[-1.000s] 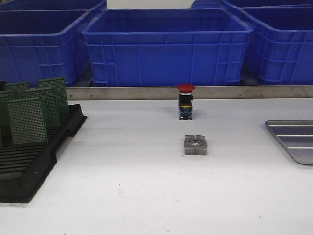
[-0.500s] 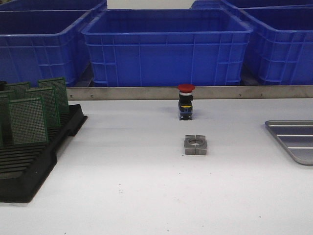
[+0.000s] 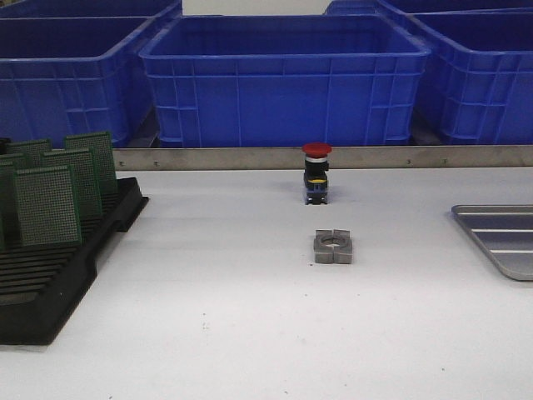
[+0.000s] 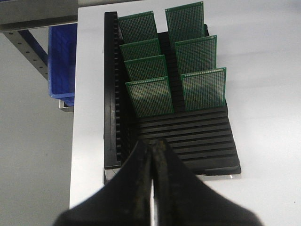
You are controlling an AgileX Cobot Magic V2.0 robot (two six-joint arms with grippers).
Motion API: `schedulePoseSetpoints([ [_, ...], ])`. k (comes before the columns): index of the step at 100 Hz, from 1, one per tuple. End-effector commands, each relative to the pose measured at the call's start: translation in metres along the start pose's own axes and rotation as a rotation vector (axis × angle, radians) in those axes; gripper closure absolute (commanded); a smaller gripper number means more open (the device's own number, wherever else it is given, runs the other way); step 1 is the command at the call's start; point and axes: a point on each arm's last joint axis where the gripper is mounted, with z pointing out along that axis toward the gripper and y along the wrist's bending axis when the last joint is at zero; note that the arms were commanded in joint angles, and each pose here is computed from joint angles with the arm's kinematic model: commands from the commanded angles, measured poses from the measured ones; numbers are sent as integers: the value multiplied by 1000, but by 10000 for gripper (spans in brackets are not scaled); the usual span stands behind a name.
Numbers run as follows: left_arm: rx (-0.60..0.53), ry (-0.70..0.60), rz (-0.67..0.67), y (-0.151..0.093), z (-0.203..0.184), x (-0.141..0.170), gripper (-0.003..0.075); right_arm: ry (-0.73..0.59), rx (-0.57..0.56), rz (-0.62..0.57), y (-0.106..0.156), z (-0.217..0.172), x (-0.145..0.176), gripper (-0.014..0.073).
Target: Place circuit board on tray
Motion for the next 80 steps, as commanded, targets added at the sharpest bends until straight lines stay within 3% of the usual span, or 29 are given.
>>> schedulePoseSetpoints([
  [1, -2, -84, -8, 1, -7, -13, 714, -89, -2, -8, 0, -2, -7, 664],
  [13, -2, -84, -8, 1, -7, -13, 584, -89, -2, -8, 0, -2, -7, 664],
  [30, -1, -78, -8, 1, -7, -12, 282, -89, -2, -8, 0, -2, -7, 664],
  [37, -1, -78, -8, 1, -7, -12, 203, -89, -2, -8, 0, -2, -7, 664],
  [60, 41, -99, -31, -2, -6, -17, 197, -89, -2, -8, 0, -2, -7, 664],
  [80, 70, -28, 186, -2, 11, -43, 197, -89, -2, -8, 0, -2, -7, 664],
])
